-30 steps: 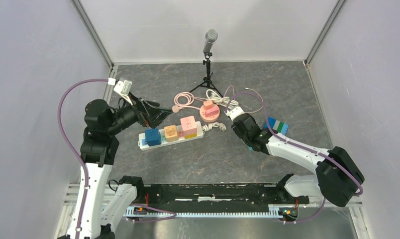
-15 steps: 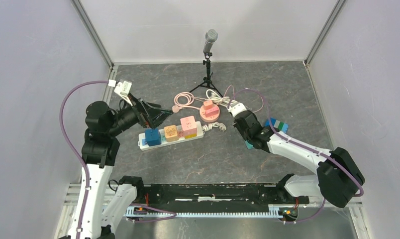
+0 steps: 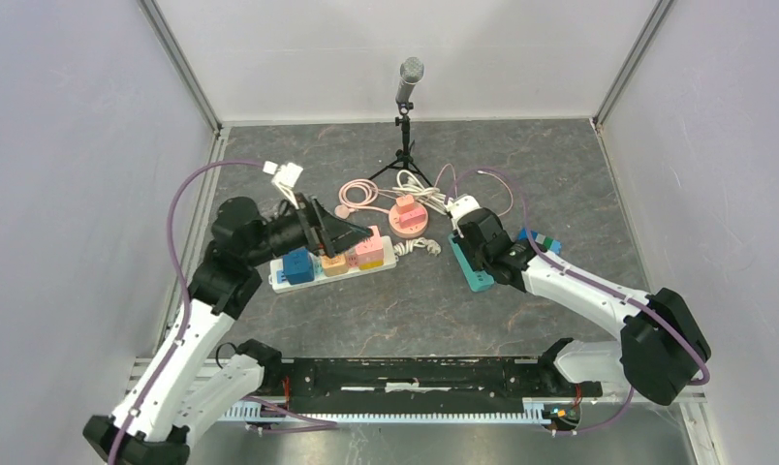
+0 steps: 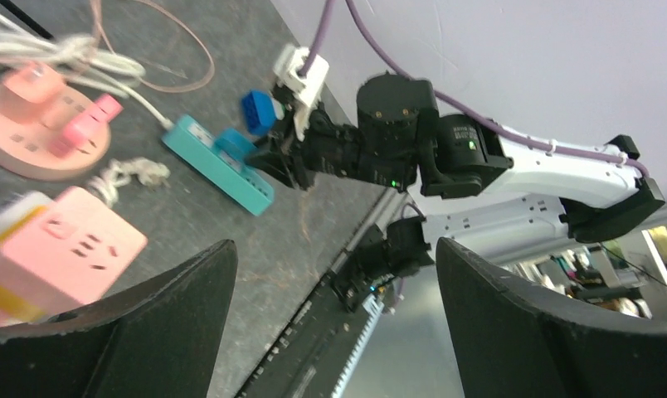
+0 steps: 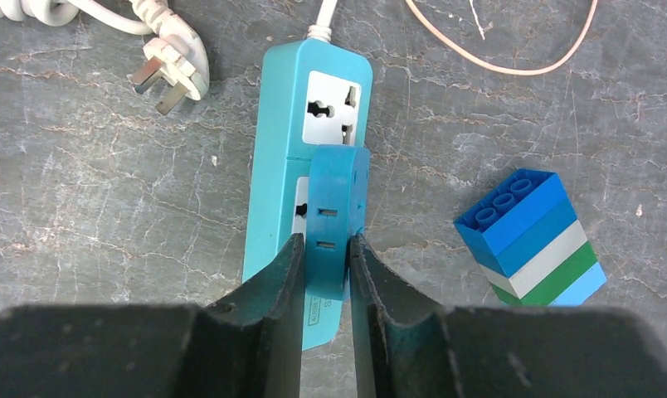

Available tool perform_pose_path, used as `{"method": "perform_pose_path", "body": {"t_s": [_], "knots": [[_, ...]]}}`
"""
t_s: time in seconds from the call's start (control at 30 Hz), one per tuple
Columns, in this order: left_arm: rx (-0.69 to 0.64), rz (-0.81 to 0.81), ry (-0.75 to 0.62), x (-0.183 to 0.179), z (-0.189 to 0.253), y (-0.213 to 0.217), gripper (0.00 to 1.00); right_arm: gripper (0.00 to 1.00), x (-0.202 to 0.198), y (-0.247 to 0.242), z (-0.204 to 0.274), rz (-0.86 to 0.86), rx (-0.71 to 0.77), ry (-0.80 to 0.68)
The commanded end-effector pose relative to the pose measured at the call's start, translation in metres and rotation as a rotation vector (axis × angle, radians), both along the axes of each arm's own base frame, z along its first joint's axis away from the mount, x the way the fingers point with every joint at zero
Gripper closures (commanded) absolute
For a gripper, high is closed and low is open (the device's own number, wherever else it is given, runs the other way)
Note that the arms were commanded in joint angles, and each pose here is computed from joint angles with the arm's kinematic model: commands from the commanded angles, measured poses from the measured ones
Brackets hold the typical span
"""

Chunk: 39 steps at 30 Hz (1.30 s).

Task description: Pull the plug off the socket

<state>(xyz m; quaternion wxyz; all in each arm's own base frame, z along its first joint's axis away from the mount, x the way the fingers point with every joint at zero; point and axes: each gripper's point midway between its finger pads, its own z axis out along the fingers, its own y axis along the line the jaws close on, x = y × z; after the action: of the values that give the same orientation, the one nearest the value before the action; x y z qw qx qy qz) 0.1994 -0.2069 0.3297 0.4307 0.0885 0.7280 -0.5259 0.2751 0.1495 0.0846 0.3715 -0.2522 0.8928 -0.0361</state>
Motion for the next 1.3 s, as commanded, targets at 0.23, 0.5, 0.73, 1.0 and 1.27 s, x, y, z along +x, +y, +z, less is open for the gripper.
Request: {"method": "perform_pose_path", "body": {"t_s": [0.23, 0.5, 0.73, 1.0, 1.27], "knots": [[0.008, 0.079, 0.196, 0.016, -0.044, -0.059, 0.22, 0.34, 0.000, 0.005, 0.001, -0.001, 0.048, -0.025], [0.058, 0.062, 0.318, 0.008, -0.089, -0.110, 0.41, 0.57, -0.002, 0.014, -0.011, 0.024, 0.077, 0.012], [0.157, 0.203, 0.428, 0.010, -0.146, -0.143, 0.53, 0.69, -0.002, 0.017, -0.005, 0.009, 0.107, 0.010], [0.207, 0.217, 0.436, 0.022, -0.185, -0.187, 0.50, 0.79, -0.005, 0.014, -0.007, -0.009, 0.113, 0.015], [0.218, 0.286, 0.426, 0.052, -0.215, -0.215, 0.47, 0.86, -0.008, 0.014, -0.004, -0.019, 0.137, 0.015]]}}
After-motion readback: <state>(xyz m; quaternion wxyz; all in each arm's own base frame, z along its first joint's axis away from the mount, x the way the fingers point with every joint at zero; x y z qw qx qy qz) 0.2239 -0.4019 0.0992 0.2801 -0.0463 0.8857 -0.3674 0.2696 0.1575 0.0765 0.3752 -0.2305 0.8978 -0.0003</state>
